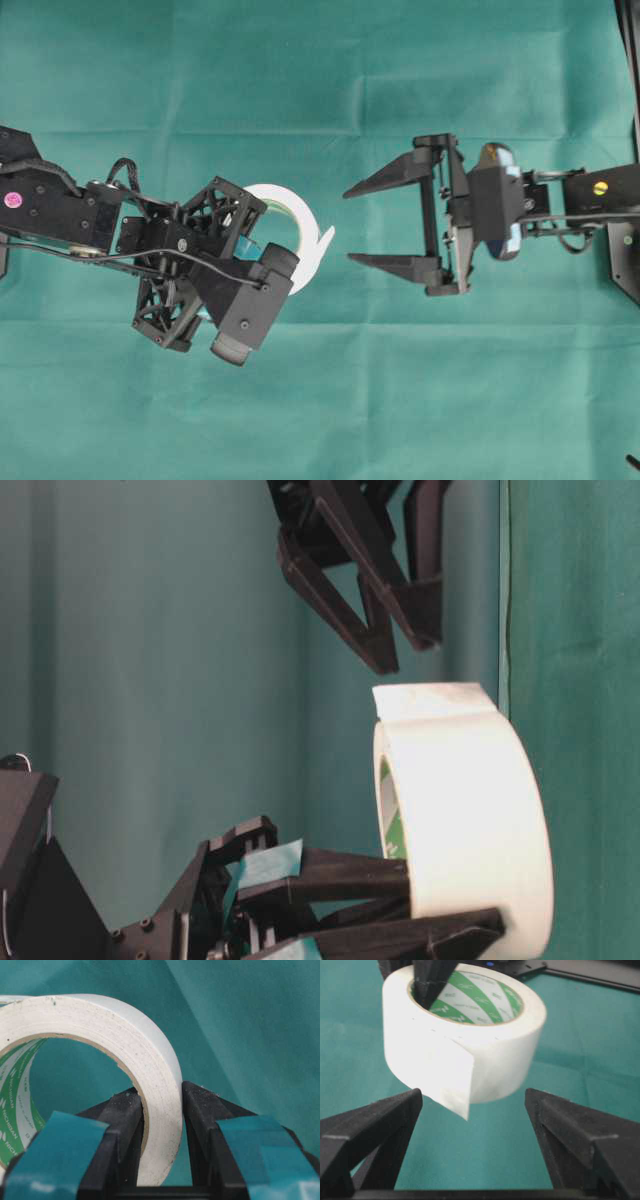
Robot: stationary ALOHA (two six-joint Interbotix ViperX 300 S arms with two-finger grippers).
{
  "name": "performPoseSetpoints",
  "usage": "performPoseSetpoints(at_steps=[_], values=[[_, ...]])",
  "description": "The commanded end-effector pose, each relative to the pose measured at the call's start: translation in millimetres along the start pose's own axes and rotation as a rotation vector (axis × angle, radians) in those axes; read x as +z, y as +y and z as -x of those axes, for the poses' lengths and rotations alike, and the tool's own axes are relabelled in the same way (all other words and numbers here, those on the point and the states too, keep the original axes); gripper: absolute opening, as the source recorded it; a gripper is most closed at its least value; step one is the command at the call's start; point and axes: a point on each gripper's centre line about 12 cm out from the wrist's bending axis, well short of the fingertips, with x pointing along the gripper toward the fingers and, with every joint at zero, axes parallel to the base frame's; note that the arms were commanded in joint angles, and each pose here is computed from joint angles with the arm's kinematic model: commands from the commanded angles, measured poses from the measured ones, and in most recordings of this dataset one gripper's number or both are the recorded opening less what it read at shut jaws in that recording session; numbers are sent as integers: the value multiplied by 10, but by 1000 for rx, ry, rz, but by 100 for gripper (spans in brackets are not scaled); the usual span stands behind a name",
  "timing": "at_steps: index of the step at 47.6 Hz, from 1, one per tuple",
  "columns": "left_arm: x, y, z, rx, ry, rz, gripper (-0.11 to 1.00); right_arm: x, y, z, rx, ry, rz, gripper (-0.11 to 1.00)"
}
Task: Peel off the duct tape with your right arm.
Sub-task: 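Move the right gripper toward the tape's loose free end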
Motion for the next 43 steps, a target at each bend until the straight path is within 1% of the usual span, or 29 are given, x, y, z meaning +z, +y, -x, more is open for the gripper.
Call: performPoseSetpoints(at_steps=[1,15,31,36,43], values=[[90,24,98,16,-38,-7,21,130,21,-61,8,-41,5,77],[90,24,98,16,-38,-7,21,120,117,-185,35,-32,9,77],[77,19,91,13,-33,-5,21,94,196,-200,56,-25,11,75],[72,24,91,13,-30,-4,21,89,241,-196,69,-23,15,66],[65,27,88,13,-28,-3,21,77,264,-190,75,-20,16,43]])
